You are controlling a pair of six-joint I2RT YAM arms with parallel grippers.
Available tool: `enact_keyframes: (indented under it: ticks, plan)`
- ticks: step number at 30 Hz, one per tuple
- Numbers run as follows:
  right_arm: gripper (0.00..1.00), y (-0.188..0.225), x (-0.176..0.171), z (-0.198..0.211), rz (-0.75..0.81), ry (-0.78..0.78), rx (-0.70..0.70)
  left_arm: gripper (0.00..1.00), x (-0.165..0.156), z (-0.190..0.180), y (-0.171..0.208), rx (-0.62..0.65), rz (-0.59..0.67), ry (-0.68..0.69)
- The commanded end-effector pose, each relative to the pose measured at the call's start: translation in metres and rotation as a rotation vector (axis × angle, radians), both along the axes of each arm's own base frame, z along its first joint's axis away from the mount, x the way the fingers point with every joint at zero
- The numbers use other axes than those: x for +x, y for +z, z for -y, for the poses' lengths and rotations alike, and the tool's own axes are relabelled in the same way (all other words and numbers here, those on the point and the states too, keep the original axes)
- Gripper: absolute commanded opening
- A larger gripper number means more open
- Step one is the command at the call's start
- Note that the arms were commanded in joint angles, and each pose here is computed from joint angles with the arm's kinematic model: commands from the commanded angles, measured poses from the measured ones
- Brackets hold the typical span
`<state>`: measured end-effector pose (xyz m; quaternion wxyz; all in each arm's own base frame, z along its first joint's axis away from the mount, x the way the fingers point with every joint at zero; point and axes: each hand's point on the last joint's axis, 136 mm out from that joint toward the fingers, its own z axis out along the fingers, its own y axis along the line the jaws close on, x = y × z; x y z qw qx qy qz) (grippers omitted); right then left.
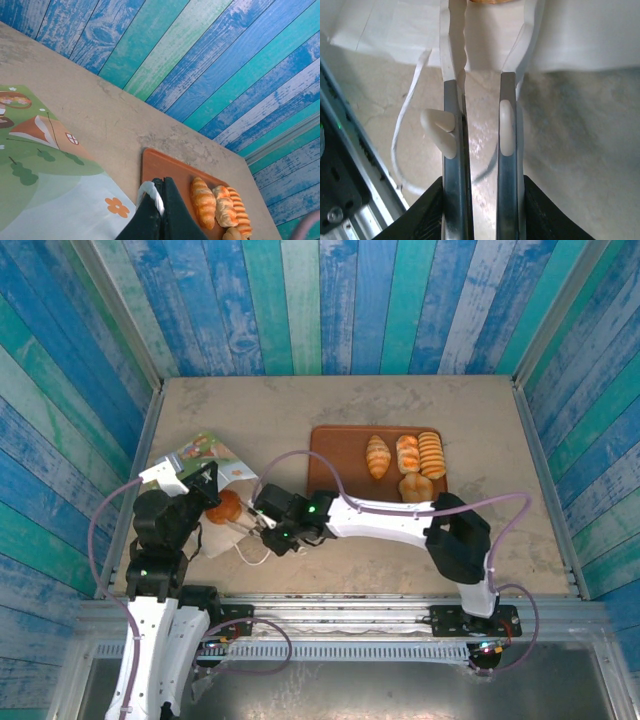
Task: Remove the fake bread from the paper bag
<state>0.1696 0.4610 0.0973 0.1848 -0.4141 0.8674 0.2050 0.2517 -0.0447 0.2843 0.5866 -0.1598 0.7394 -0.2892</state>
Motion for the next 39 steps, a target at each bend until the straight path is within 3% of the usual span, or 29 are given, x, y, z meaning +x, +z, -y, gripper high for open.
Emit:
enact_keyframes:
  ticks: [1, 11, 16, 21, 27, 31, 35, 39]
  plan:
    - [0.37, 0.011, -0.004, 0.007, 0.034, 0.014, 0.03, 0.0, 0.004, -0.001, 0.003, -0.007, 0.023, 0.011]
    - [0.39, 0.013, -0.011, 0.005, 0.031, 0.038, 0.046, 0.0, 0.004, 0.001, 0.008, -0.017, 0.028, -0.001]
    - [0.56, 0.012, -0.002, 0.004, 0.064, 0.028, 0.012, 0.0, 0.003, 0.003, 0.008, -0.026, 0.026, -0.012]
    - [0.62, 0.009, 0.007, -0.007, 0.098, 0.046, -0.026, 0.0, 0.002, 0.005, 0.008, -0.027, 0.027, -0.024]
    - [0.59, -0.004, 0.01, -0.021, 0.084, 0.079, -0.071, 0.0, 0.002, 0.005, 0.005, -0.022, 0.024, -0.027]
    - [0.58, -0.006, 0.008, -0.014, 0.079, 0.08, -0.097, 0.0, 0.0, 0.003, 0.005, -0.004, 0.022, -0.02]
    - [0.49, -0.002, 0.004, -0.006, 0.078, 0.087, -0.097, 0.0, 0.002, 0.003, 0.002, -0.004, 0.023, -0.018]
    - [0.5, -0.001, 0.003, 0.003, 0.085, 0.081, -0.107, 0.0, 0.004, 0.004, 0.0, -0.01, 0.02, -0.022]
